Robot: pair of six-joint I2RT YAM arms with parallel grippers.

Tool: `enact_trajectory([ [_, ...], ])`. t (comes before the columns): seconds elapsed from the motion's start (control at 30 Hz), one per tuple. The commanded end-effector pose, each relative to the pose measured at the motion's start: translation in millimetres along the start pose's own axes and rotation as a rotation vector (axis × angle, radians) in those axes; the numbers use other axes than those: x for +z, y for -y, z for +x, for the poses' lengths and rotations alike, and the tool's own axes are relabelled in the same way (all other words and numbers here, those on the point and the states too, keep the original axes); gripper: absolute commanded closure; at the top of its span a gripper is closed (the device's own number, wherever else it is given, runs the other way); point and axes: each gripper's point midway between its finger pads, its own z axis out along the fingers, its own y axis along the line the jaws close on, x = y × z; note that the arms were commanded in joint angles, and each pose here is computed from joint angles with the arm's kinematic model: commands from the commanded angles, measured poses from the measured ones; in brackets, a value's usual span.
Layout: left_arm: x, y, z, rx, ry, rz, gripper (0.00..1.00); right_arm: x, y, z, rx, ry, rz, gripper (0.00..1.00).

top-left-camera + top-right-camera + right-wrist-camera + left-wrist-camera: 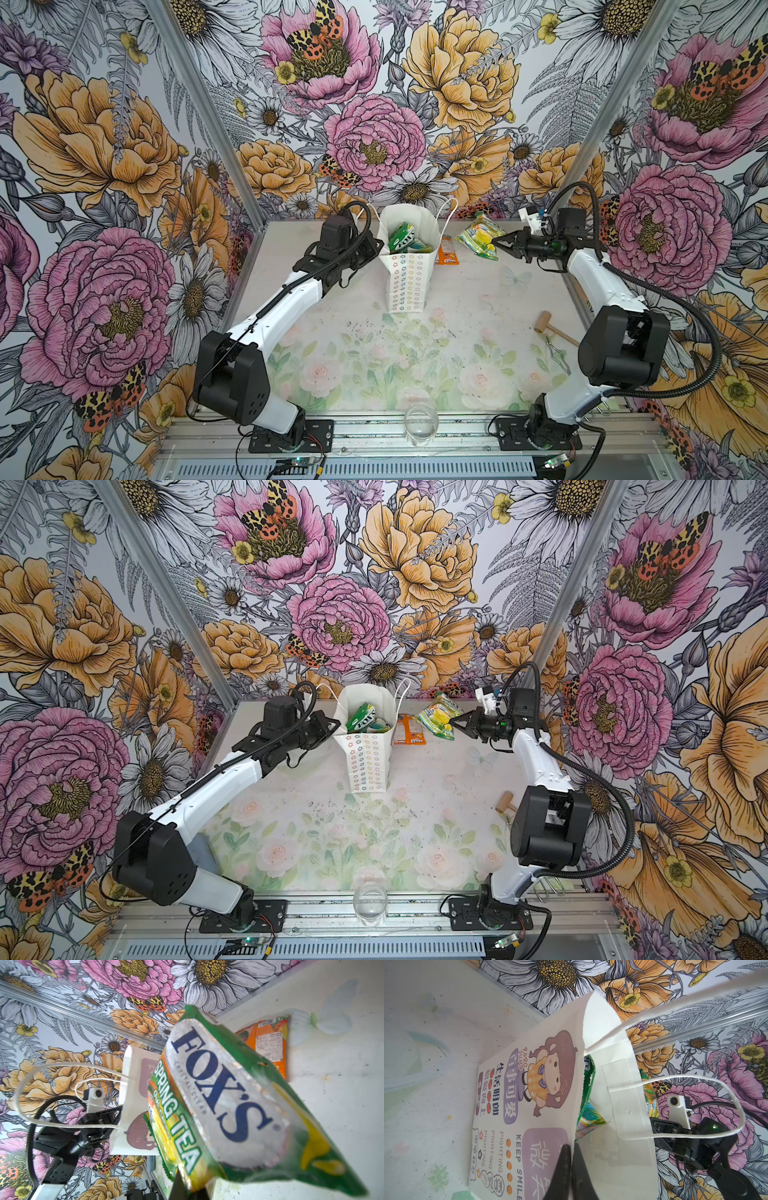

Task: Place the snacks into the paper bag
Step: 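Lift the Fox's packet up off the table with the right gripper, then carry the Fox's packet toward the bag opening with the right gripper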

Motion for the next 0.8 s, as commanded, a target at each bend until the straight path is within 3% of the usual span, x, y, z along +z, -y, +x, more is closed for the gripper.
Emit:
enact_trajectory([
  [0.0, 2.5, 10.0, 1.1, 0.014, -0.009, 0.045, 0.94, -26.1, -62.0, -19.4, -0.118, 0.067, -0.079, 1.0],
  [0.4, 3.9, 10.8, -0.2, 0.014, -0.008, 0.051, 0.94, -79.4, -174.4, -41.3, -0.293, 0.2, -0.147, 1.0],
  [0.57, 4.7, 12.1, 0.9, 0.014, -0.01, 0.055, 0.94, -97.2, -220.8, -34.9, -0.365, 0.239, -0.18, 1.0],
  [0.77, 5.4, 15.3, 2.6, 0.015, -0.013, 0.062, 0.94, -92.5, -267.6, -15.1, -0.438, 0.242, -0.222, 1.0],
])
